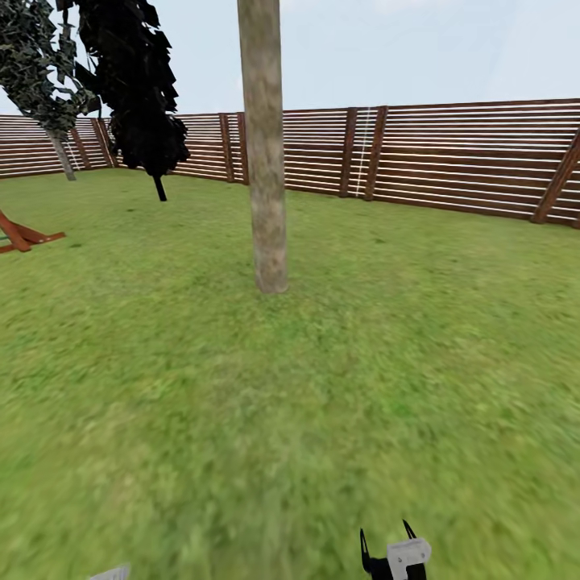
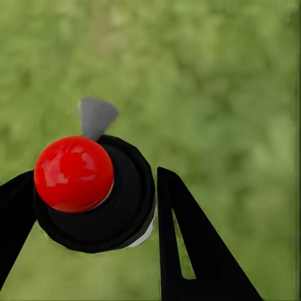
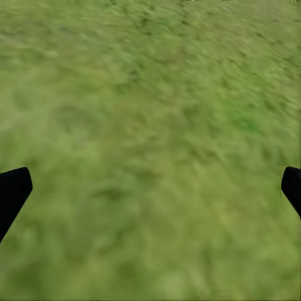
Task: In the garden, pick up the pesticide atomizer on the floor and spray pesticide onto both trees until each tree trunk is fully covered.
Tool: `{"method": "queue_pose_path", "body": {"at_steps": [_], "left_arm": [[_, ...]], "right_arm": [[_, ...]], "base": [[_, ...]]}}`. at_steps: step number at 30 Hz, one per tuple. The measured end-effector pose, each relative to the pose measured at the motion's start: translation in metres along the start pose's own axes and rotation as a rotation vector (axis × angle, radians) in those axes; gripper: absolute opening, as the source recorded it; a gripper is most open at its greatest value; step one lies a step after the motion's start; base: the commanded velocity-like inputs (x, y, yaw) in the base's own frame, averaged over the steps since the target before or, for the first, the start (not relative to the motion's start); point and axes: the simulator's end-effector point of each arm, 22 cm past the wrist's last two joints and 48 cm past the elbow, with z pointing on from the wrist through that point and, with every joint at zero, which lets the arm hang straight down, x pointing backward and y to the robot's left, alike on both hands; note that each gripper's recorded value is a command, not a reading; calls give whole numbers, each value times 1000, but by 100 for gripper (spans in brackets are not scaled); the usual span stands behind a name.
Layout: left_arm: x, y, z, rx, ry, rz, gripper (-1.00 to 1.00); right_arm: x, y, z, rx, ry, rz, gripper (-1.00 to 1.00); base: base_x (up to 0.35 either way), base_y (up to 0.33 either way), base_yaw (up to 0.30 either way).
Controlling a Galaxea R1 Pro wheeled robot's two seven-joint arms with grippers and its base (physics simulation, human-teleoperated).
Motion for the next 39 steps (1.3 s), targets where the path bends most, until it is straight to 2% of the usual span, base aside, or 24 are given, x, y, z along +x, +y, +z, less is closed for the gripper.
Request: {"method": "queue_pose_path", "body": {"at_steps": [39], "left_arm": [[0, 0, 0, 0, 0, 0, -100]], "right_arm": [[0, 0, 0, 0, 0, 0, 100]], "base": [[339, 0, 0]]}}
